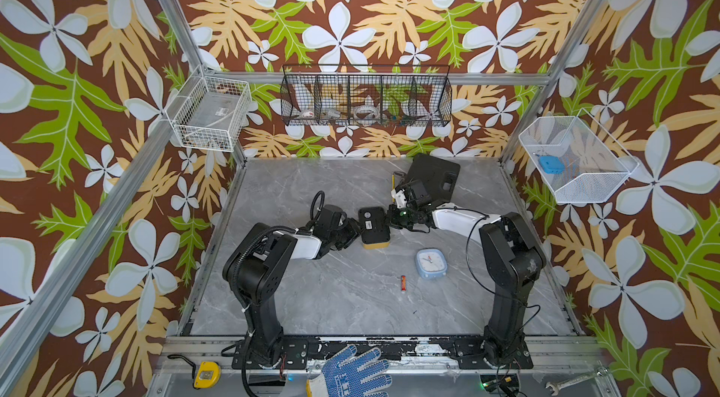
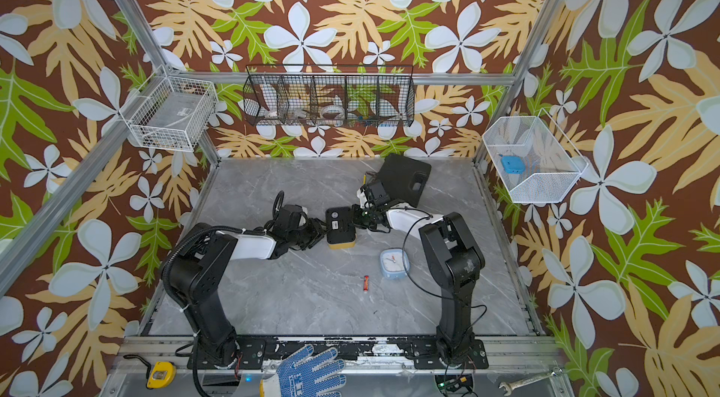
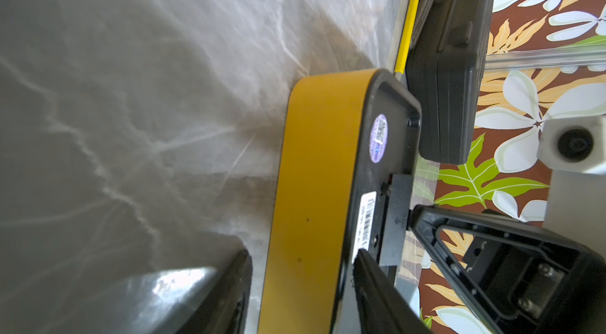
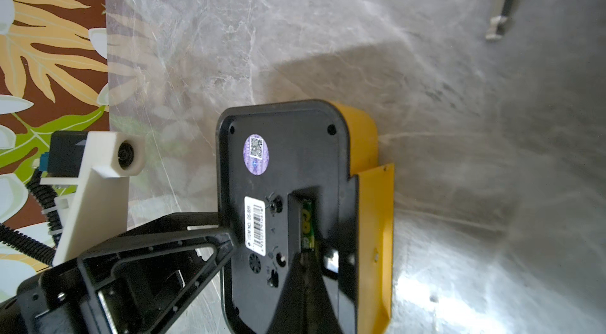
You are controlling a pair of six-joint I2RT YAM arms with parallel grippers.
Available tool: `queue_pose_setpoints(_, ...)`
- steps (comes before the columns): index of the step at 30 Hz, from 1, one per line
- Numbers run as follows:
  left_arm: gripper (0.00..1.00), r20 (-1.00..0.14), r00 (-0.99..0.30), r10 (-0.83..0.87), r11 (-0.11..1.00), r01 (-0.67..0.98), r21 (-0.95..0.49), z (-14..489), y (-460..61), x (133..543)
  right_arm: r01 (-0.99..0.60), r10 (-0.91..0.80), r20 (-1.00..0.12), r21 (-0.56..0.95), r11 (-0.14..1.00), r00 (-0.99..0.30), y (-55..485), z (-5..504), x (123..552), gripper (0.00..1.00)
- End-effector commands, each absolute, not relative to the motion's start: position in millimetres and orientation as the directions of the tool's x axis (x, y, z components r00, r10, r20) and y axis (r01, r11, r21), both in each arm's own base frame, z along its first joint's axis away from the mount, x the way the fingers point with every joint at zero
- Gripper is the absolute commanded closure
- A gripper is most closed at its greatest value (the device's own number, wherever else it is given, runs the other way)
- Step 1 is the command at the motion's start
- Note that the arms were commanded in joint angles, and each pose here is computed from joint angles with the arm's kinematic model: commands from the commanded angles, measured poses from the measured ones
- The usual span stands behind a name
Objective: Insert the battery into the alarm
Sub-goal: Install the cover on the alarm.
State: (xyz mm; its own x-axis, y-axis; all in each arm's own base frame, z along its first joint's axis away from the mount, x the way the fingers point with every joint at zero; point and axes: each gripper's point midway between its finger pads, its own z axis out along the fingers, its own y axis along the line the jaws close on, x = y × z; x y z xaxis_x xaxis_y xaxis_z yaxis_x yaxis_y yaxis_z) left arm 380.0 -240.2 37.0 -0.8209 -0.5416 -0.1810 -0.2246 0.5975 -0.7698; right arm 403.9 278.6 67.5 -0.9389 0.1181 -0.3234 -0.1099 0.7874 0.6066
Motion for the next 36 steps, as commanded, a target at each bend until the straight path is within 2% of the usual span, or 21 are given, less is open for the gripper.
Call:
queue_pose_setpoints(1,0.47,-0.169,-0.817,-0.551,0.625,-0.269,-0.733,25,-232,374,-0.110,0.113,-0.319,0.603,0.790,-0.941,278,65,403,1.00)
queue_pose_setpoints(25,0.47,-0.158,-0.824,-0.544,0.623,-0.271,-0.733,21,-235,375,-0.102,0.098,-0.296,0.593,0.799,-0.950,281,51,399,1.00)
queue_pose_setpoints(36,0.47,-0.162,-0.820,-0.549,0.624,-0.273,-0.732,22,-234,374,-0.147,0.042,-0.374,0.463,0.874,-0.927,272,62,404,0.68)
